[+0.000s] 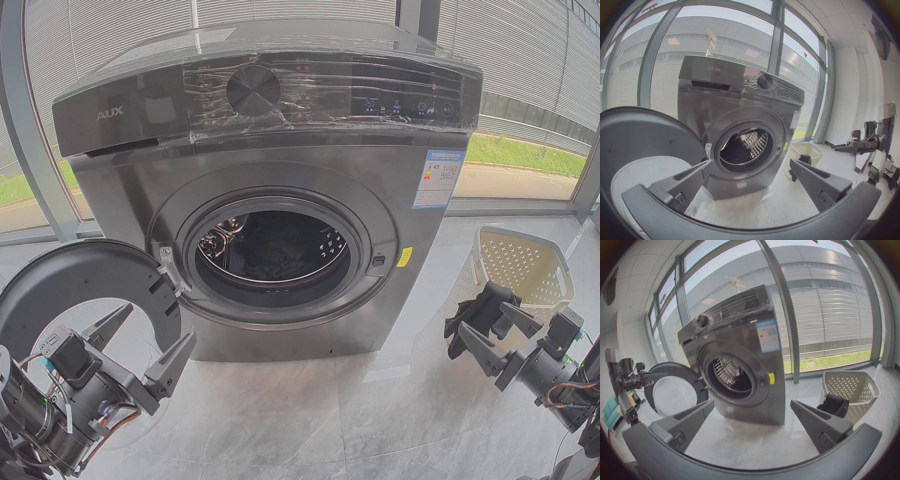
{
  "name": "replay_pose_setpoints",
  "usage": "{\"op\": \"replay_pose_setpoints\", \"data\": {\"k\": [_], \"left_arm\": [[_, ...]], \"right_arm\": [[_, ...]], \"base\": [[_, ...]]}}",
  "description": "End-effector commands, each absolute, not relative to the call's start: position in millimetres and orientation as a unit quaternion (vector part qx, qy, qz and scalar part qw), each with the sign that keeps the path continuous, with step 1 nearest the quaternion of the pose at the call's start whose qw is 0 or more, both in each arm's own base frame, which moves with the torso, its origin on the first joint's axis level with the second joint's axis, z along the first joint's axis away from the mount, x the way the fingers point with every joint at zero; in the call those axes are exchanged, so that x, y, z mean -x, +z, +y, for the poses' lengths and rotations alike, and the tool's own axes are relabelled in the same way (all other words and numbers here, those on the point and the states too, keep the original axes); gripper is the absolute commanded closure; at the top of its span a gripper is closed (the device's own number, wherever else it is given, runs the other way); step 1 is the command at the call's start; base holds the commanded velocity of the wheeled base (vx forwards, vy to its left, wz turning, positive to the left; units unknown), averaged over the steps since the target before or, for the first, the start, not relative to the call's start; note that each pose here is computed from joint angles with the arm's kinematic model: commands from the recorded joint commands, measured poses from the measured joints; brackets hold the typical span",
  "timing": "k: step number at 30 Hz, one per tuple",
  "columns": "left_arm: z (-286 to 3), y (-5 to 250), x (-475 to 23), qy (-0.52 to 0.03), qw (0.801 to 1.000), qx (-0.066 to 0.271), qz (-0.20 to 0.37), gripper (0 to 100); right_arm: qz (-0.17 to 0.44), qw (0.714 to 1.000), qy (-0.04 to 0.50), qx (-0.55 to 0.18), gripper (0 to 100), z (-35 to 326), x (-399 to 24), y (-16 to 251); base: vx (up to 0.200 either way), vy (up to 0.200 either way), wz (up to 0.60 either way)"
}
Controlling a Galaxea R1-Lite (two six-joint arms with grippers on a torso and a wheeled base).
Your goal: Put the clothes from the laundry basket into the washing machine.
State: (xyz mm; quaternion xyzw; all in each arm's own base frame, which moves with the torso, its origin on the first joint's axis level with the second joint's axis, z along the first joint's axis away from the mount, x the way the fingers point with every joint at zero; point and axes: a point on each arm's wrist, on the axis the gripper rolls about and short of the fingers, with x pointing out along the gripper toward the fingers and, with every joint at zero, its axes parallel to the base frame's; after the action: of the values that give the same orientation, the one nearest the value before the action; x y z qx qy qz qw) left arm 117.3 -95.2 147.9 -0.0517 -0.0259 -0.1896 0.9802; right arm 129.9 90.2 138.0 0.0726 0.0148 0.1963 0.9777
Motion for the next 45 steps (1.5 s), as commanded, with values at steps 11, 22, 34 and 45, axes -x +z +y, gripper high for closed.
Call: {"op": "replay_pose_setpoints", "data": {"k": [11, 22, 34, 45], "left_arm": [[-26.0, 143.5, -50.6, -0.13, 0.991, 0.026, -0.016, 0], [4.8, 112.5, -8.1, -0.009, 1.0, 0.021, -0.007, 0], [8.2, 84.5, 14.5, 0.013, 1.0, 0.02, 0.011, 0], [7.6, 84.5, 15.0, 0.045, 0.999, 0.02, 0.01, 0]], "right_arm": [[0.009, 0.992, 0.119, -0.041, 0, 40.8, -90.9, 145.5], [-0.066, 0.997, 0.012, -0.035, 0, 10.9, -66.0, 155.9], [-0.084, 0.996, 0.004, 0.018, 0, -3.1, 6.1, 116.9], [-0.045, 0.999, 0.003, 0.02, 0, -3.6, 15.2, 96.5]], "base": [[-0.182, 0.0, 0.0], [0.0, 0.0, 0.0], [0.0, 0.0, 0.0], [0.0, -0.2, 0.0]]}}
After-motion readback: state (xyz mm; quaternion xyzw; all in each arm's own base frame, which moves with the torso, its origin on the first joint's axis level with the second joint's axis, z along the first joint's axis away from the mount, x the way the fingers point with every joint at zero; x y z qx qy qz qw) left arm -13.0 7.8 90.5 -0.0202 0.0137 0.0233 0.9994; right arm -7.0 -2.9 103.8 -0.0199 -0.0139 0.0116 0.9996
